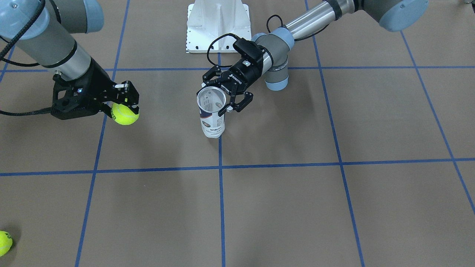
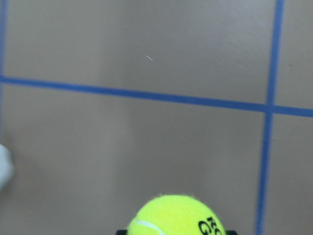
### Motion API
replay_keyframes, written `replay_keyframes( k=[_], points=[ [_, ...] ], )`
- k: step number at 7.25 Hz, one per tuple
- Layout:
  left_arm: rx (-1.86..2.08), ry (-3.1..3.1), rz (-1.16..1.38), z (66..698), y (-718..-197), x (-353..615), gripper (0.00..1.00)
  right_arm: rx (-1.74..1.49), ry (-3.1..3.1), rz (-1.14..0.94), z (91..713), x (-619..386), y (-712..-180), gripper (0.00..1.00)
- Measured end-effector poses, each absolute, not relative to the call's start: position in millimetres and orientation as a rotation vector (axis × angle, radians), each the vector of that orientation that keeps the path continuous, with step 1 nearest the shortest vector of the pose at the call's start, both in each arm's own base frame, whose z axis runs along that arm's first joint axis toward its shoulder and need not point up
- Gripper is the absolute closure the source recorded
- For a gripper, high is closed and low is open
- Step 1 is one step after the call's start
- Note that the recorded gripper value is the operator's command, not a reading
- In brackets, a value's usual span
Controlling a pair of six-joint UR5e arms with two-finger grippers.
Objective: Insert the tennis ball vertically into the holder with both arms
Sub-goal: 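Carry the ball with the right gripper over the can's opening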
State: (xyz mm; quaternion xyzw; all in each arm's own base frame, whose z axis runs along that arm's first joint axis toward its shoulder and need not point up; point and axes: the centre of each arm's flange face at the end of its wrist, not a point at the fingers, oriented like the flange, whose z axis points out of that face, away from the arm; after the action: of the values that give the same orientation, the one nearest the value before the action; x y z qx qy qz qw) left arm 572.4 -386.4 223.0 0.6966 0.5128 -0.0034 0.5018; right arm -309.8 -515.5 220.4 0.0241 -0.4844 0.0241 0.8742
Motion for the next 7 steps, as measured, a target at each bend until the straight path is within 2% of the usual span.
replay_keyframes(
  k=[3,7],
  points=[
    [1.68,1.23,-0.011,229.1,-385.2,575.5,0.16,0.039,-1.108,0.16,127.8,-312.5,-520.3,1.0],
    [1.676,1.225,-0.007,232.5,-384.8,577.8,0.16,0.026,-1.128,0.203,77.7,-358.3,-511.4,1.0]
  ],
)
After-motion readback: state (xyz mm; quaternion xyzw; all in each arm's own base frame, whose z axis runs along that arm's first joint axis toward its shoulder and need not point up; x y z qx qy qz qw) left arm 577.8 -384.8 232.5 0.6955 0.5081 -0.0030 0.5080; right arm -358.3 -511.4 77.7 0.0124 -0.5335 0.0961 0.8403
